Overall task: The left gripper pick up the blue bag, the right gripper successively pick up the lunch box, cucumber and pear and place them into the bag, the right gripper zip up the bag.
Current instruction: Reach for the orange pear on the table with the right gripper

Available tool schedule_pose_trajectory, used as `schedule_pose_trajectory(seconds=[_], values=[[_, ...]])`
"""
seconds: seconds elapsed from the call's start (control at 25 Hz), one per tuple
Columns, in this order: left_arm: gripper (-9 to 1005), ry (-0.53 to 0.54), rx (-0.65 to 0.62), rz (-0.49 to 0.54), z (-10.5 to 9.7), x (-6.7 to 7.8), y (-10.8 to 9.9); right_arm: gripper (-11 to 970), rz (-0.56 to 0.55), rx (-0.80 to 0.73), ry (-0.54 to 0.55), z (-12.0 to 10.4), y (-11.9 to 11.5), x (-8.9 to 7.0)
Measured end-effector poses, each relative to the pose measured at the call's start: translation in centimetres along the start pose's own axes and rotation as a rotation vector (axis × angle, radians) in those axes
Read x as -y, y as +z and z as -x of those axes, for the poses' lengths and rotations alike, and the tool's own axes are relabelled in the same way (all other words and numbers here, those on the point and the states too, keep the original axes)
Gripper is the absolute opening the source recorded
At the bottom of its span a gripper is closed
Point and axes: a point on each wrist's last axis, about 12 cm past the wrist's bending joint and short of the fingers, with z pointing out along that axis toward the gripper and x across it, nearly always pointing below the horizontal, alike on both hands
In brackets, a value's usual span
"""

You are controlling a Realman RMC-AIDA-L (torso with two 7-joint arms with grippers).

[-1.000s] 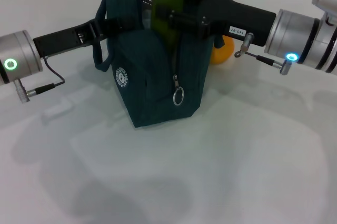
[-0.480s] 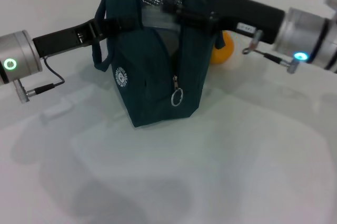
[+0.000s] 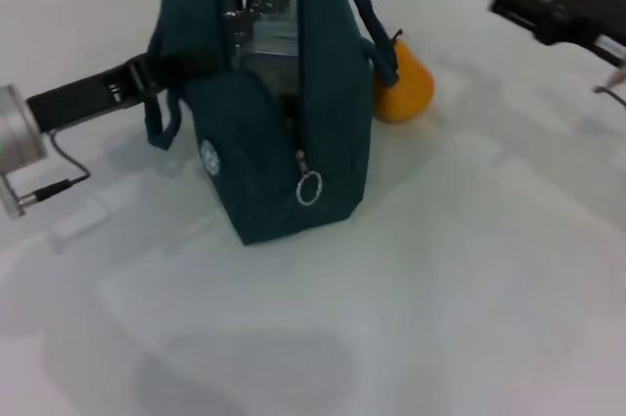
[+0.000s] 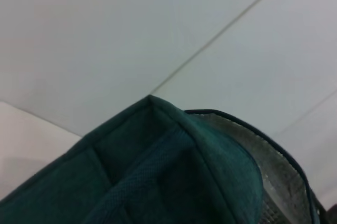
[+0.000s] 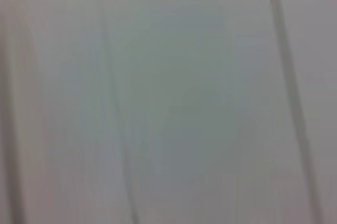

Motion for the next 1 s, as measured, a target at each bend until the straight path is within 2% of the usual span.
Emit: schedule_pose_trajectory(seconds=[0.2,0.36,0.44,0.68,1.0], values=[[35,-0.016,0.07,0.025,-0.2,-0.7,-2.3,739,-0.134,0.022,0.044,-1.1,-3.1,1.1],[35,-0.018,0.102,0.039,-0.2,-0.9,-3.4,739,-0.157,-0.01,0.051,-1.9,-3.7,1.1],[35,-0.016,0.106,0.042,-0.1,-0.9,-3.6,739,-0.139,-0.045,0.038,-2.3,-3.2,0.8],[36,-0.018,0.093,0.034,-0.3,-0.8,-3.4,725,-0.098,-0.104,-0.033,-2.6,0.6,-0.2],[36,-0.02,0.084,0.02,-0.4,-0.7,-2.9,722,-0.058,-0.205,-0.098,-2.9,4.3,-0.8]])
